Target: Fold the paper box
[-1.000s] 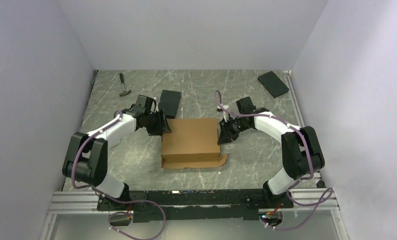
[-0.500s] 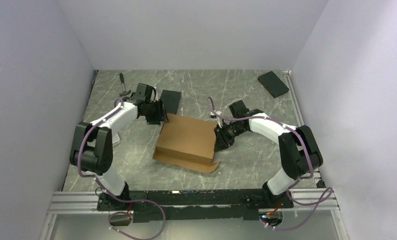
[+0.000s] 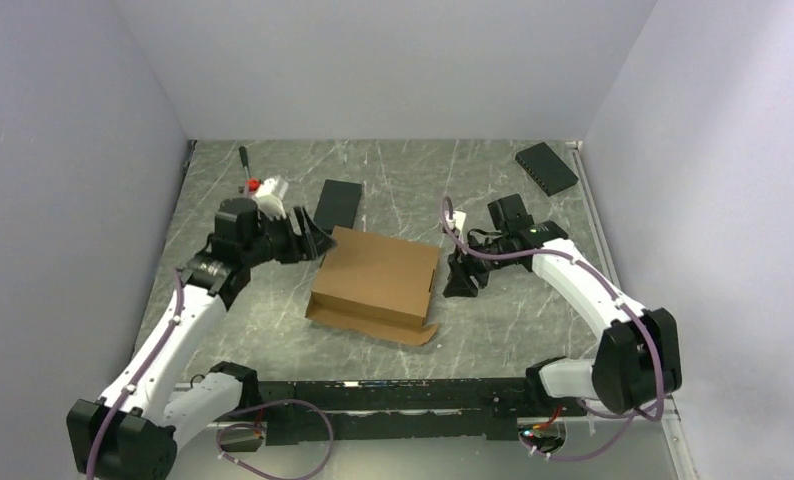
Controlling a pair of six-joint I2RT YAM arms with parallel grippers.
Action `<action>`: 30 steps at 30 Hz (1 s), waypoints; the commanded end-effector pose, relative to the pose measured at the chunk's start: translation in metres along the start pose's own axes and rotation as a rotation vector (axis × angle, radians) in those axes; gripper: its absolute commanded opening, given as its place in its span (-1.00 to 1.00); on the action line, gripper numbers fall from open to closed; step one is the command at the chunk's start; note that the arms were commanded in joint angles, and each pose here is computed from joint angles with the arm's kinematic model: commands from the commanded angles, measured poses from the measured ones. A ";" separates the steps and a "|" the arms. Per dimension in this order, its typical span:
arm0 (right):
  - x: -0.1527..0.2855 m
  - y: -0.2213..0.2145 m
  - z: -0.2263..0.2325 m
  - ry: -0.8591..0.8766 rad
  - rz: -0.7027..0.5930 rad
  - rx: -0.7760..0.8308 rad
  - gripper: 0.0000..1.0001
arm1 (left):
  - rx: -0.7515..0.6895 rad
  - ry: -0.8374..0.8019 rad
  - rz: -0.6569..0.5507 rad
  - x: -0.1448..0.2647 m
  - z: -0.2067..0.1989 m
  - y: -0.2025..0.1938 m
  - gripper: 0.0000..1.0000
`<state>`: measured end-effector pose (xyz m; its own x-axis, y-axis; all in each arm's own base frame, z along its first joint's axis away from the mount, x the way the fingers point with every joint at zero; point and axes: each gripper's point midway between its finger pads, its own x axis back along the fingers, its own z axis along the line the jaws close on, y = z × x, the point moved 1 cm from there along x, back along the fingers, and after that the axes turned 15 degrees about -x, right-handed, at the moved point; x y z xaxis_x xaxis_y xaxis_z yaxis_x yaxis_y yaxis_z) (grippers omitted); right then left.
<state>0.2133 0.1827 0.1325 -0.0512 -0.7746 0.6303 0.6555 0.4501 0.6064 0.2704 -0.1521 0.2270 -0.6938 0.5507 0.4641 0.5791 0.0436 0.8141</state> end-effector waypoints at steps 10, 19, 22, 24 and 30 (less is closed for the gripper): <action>0.036 0.023 0.033 0.089 -0.139 0.221 0.18 | -0.293 -0.327 0.009 -0.014 -0.146 -0.100 0.46; 0.039 0.023 0.024 0.064 -0.158 0.175 0.19 | -0.693 -0.247 -0.083 -0.048 -0.209 -0.155 0.45; 0.039 0.023 0.020 0.052 -0.157 0.164 0.19 | -0.680 -0.209 -0.075 -0.061 -0.214 -0.162 0.41; 0.038 0.023 0.019 0.048 -0.155 0.157 0.19 | -0.673 -0.172 -0.059 -0.068 -0.212 -0.168 0.31; 0.036 0.022 0.016 0.044 -0.149 0.140 0.19 | -0.692 -0.094 -0.049 -0.079 -0.218 -0.180 0.26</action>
<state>0.2054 0.1686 0.1669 -0.0863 -0.8410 0.5341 0.5607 0.4022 0.7238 0.1219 -0.3644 0.0965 -0.5788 0.6419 0.5029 0.1448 -0.5260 0.8380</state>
